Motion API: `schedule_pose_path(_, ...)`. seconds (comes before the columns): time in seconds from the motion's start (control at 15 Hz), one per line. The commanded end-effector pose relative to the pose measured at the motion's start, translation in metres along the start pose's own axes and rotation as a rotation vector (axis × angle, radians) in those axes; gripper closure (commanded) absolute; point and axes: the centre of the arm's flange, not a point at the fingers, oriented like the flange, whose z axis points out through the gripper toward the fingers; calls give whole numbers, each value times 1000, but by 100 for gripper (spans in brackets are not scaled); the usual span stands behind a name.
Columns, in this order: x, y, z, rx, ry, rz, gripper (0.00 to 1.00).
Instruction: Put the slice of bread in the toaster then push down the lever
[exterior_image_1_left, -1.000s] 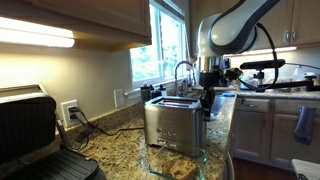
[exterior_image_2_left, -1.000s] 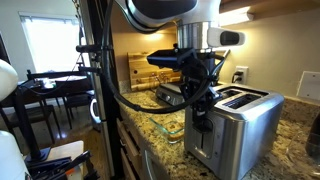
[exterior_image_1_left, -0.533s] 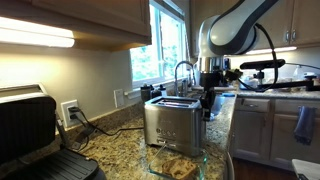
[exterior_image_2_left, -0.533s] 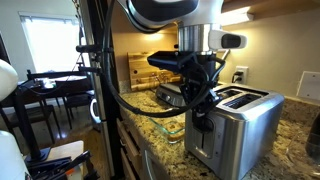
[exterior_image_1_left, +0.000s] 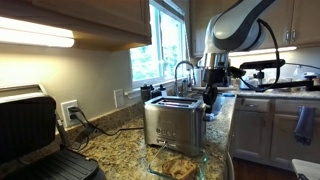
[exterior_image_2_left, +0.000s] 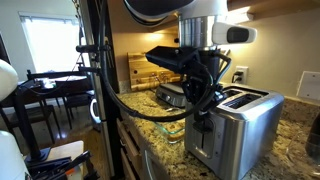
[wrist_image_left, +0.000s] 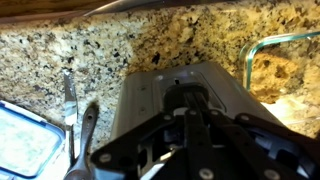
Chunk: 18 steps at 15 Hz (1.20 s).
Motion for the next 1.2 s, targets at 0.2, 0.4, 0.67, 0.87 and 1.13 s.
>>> schedule_pose_path(0.2,-34,3,-23,34,158,-17,98)
schedule_pose_path(0.4,-40,0,-20,30,176,-20,97)
schedule_pose_path(0.67,-48,-3,-14,25,169,-25,97)
schedule_pose_path(0.87,-49,-5,-9,25,164,-27,97)
schedule_pose_path(1.13,-47,-8,-4,22,165,-30,97)
